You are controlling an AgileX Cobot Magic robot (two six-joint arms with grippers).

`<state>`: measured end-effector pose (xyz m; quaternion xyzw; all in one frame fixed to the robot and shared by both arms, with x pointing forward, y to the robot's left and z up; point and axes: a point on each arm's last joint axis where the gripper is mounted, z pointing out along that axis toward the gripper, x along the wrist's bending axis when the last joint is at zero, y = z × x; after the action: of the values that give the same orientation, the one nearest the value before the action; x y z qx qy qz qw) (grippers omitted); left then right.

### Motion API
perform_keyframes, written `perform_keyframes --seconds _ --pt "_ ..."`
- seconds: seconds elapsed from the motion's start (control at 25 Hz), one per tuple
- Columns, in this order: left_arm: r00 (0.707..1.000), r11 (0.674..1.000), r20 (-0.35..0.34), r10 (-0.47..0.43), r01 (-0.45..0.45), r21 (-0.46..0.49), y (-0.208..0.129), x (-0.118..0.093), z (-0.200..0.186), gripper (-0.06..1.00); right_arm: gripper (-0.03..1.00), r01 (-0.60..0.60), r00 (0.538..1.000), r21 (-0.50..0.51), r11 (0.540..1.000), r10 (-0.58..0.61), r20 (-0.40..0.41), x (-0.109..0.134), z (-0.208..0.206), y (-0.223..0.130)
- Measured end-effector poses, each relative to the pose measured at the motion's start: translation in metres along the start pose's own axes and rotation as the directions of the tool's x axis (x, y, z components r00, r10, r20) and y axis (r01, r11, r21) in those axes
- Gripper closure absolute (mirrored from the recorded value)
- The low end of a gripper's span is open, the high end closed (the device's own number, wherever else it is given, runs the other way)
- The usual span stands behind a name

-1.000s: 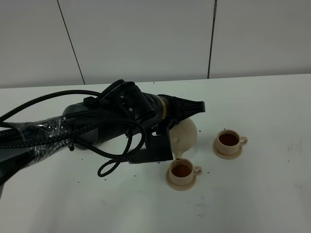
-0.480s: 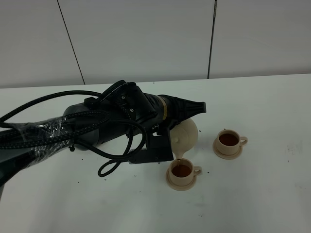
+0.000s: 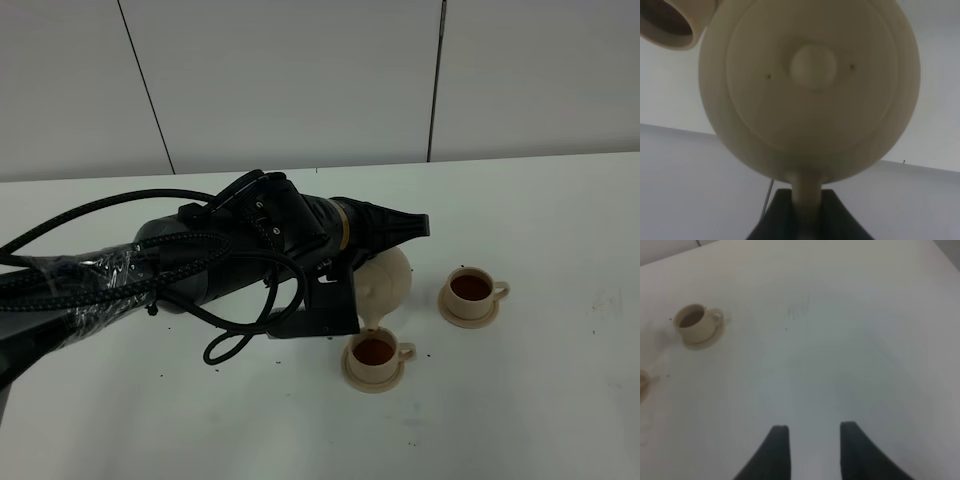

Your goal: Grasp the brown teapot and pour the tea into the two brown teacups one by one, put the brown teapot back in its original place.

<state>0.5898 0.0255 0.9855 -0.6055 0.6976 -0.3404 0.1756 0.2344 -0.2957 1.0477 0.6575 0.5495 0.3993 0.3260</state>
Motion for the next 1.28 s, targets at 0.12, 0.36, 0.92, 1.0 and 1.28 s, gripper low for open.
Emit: perform_keyframes --seconds 0.12,0.36,0.92,1.0,1.28 --pt "1.000 1.000 0.001 0.004 -0.004 0.002 -0.0001 -0.0001 0.0000 0.78 0.73 0.000 1.000 0.000 1.000 0.000 0.000 0.0000 0.0000 0.0000" --pt "1.000 1.000 0.000 0.008 -0.008 0.004 -0.0004 0.0000 0.0000 0.78 0.73 0.000 1.000 0.000 1.000 0.000 0.000 0.0000 0.0000 0.0000" --pt "1.000 1.000 -0.012 0.020 -0.020 0.003 0.0024 0.0061 -0.0014 0.78 0.73 0.000 1.000 0.000 1.000 0.000 0.000 0.0000 0.0000 0.0000" --pt "1.000 1.000 -0.013 0.020 -0.020 0.002 0.0026 0.0066 -0.0015 0.78 0.73 0.000 1.000 0.000 1.000 0.000 0.000 0.0000 0.0000 0.0000" --pt "1.000 1.000 -0.013 0.020 -0.020 0.002 0.0026 0.0066 -0.0015 0.78 0.73 0.000 1.000 0.000 1.000 0.000 0.000 0.0000 0.0000 0.0000"
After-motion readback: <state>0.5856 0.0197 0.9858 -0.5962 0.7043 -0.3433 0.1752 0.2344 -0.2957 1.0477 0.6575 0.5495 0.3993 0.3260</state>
